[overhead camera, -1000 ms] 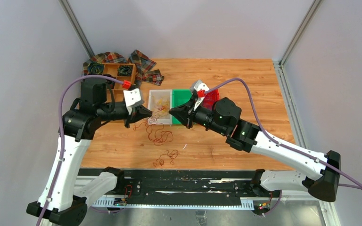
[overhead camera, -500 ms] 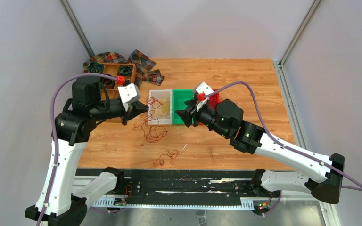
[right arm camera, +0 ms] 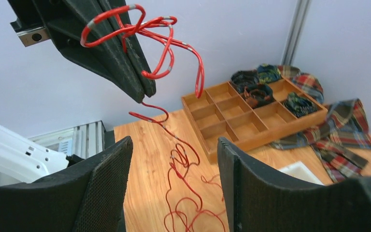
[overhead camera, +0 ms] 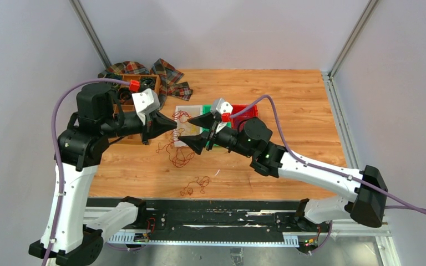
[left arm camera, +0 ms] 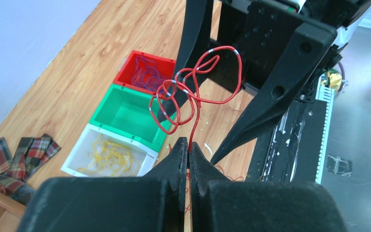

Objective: Untangle the cables
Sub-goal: Untie the cable.

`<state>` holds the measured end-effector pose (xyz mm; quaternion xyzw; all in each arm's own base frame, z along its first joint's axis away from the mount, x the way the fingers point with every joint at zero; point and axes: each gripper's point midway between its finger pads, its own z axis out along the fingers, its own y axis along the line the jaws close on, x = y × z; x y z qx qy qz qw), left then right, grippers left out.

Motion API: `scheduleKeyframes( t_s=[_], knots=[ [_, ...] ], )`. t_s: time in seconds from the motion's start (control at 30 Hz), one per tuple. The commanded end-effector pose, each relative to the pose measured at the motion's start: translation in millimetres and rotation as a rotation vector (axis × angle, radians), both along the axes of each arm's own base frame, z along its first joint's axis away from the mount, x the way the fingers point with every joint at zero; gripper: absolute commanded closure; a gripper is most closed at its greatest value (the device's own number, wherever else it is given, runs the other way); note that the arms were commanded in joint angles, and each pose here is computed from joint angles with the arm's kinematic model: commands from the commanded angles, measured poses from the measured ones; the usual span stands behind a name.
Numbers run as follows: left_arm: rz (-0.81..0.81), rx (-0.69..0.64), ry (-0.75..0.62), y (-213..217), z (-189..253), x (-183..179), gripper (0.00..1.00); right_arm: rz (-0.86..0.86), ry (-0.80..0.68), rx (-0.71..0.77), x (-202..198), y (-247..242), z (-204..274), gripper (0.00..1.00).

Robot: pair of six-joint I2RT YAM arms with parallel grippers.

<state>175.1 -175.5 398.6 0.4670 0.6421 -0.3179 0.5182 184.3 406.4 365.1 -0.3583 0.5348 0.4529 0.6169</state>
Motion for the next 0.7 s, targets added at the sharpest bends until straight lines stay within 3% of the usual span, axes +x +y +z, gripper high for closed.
scheduleKeyframes(
  t_s=[0.0,0.2,0.53,0.67],
  knots=[
    [-0.026,-0.052,0.030,-5.9,15.2,-7.7,1.00,0.095,-0.107,0.151,-15.1,13.5,43.1,0.35],
    [-0.042,-0.088,0.027,-8.4,34.6,-13.8,1.00,0.088,-0.131,0.109,0.0,41.6,29.3,0.37],
    [-0.051,-0.158,-0.058,-8.9,92.8,-25.7,1.00,0.019,-0.033,-0.015,25.2,58.9,-34.2,0.63],
    [-0.047,-0.203,-0.095,-9.0,116.9,-30.2,0.99,0.009,0.019,-0.037,25.8,54.8,-63.7,0.68]
  ],
)
